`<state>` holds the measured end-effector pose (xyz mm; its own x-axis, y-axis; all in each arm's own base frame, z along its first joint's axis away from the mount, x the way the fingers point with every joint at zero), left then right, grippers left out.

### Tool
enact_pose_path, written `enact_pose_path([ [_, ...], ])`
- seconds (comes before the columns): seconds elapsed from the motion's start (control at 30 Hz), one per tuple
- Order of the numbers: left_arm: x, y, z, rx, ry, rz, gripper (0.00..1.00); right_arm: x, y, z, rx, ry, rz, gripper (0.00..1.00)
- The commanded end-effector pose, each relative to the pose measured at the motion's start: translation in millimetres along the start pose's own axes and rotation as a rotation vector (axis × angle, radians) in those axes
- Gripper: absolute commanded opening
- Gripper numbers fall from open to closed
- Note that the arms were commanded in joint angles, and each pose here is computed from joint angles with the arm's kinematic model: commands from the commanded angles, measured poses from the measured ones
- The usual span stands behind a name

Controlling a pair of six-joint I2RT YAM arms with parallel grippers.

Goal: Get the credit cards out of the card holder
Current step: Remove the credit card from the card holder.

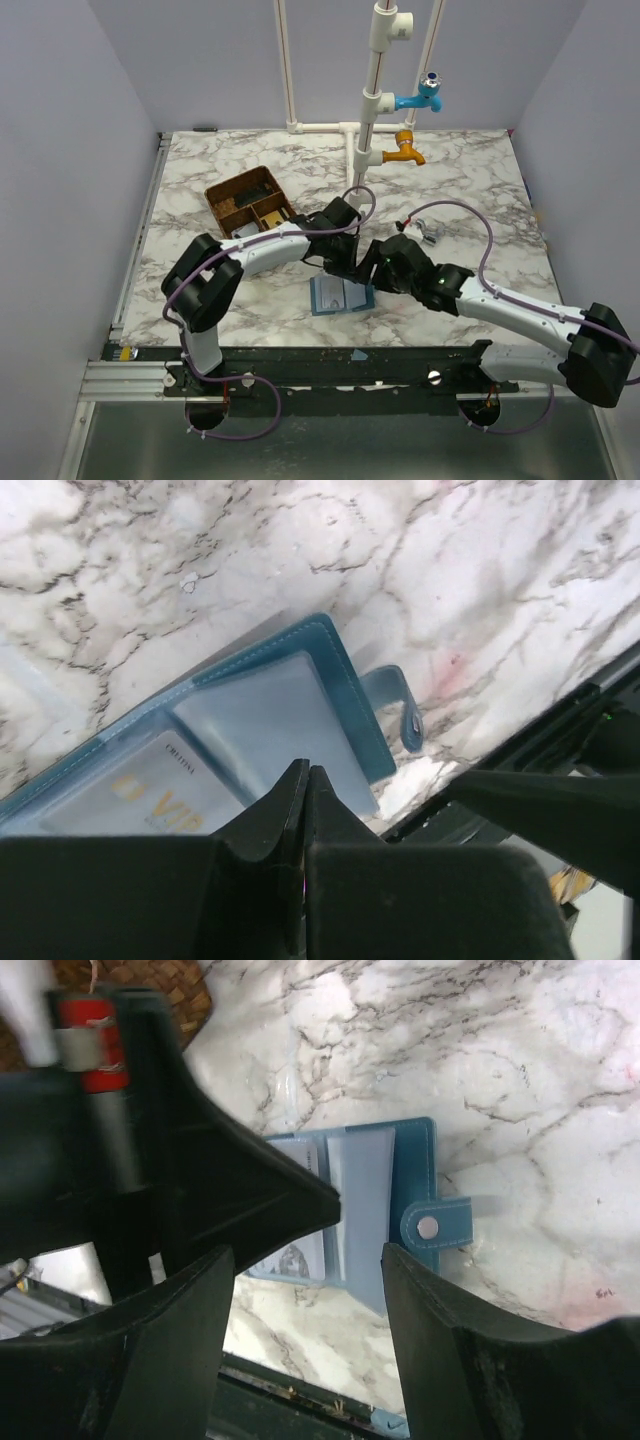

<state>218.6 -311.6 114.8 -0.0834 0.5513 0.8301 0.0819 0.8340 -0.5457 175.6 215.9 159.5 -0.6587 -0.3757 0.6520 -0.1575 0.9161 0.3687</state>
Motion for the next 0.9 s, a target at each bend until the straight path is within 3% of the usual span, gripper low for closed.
enact_pose_path([
  [0.0,30.9,-3.3,-10.0,-0.014,-0.098,0.04,0.02,-9.4,11.1,10.6,0.004,0.061,-0.091,0.63],
  [0.23,42.3,15.1,-4.7,0.02,-0.147,0.029,0.01,-12.4,23.1,7.3,-0.004,0.063,-0.16,0.61],
  [0.43,57.6,44.2,10.9,0.074,-0.201,0.012,0.02,-24.5,32.9,16.8,-0.01,0.139,-0.212,0.57],
  [0.87,60.6,75.0,35.4,0.123,-0.223,0.124,0.03,-55.7,39.0,32.2,-0.057,0.182,-0.242,0.54],
])
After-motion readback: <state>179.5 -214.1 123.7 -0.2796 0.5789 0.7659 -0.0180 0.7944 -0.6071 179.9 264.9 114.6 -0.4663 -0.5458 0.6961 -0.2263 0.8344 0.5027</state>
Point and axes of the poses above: each gripper's point midway between its finger pads, its own x axis back along the fingers, its own y axis along the line the jaws close on, z = x × y, the point moved 7 cm from there along x, back along the fingers, and after that the axes turned 13 degrees about x, right-handed, at the moved point
